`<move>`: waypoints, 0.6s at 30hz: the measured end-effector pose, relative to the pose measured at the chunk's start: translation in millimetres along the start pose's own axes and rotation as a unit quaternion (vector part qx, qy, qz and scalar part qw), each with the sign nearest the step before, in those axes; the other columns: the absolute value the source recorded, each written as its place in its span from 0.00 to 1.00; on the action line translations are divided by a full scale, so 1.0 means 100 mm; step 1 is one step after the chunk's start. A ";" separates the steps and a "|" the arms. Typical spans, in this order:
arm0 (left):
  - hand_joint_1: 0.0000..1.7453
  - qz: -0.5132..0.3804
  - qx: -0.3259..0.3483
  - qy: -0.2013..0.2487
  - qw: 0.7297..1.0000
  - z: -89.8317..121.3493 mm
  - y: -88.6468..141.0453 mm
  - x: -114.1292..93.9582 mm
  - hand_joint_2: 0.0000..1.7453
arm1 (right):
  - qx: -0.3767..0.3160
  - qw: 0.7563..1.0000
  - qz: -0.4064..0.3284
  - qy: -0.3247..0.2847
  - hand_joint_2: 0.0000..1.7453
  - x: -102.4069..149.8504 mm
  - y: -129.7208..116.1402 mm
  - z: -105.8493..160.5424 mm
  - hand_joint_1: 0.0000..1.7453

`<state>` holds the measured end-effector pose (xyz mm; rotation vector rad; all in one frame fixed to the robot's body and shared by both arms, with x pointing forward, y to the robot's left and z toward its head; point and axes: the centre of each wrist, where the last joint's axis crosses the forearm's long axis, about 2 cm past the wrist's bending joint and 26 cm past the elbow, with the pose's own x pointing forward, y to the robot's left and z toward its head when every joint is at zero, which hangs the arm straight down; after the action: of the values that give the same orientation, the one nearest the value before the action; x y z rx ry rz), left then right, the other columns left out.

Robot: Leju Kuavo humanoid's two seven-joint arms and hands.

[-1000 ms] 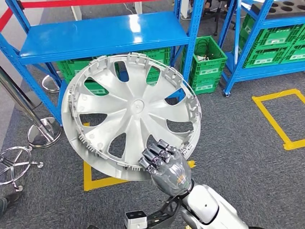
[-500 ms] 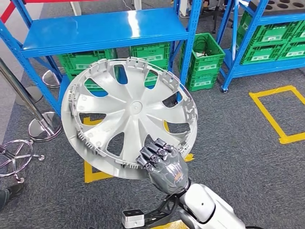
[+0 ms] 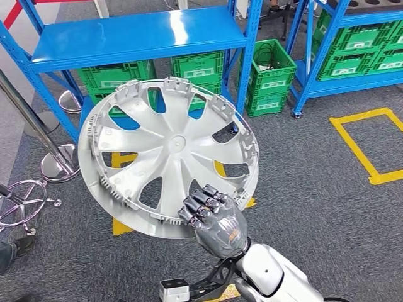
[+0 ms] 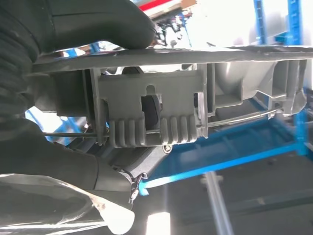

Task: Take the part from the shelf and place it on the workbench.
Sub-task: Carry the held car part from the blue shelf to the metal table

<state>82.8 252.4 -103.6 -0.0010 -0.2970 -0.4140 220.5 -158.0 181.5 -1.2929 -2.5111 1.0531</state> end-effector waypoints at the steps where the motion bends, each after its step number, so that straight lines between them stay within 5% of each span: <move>1: 0.00 -0.001 0.000 -0.001 1.000 0.00 0.00 0.00 1.00 | 0.000 1.000 0.000 0.001 1.00 0.00 0.00 0.00 0.96; 18: 0.00 -0.008 -0.007 -0.007 1.000 0.00 0.01 0.01 1.00 | -0.006 1.000 -0.001 0.000 1.00 0.01 0.00 -0.05 0.96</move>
<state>83.6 252.8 -103.5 -0.0157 -0.3073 -0.4318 222.1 -155.1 184.7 -1.2926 -2.5220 1.0380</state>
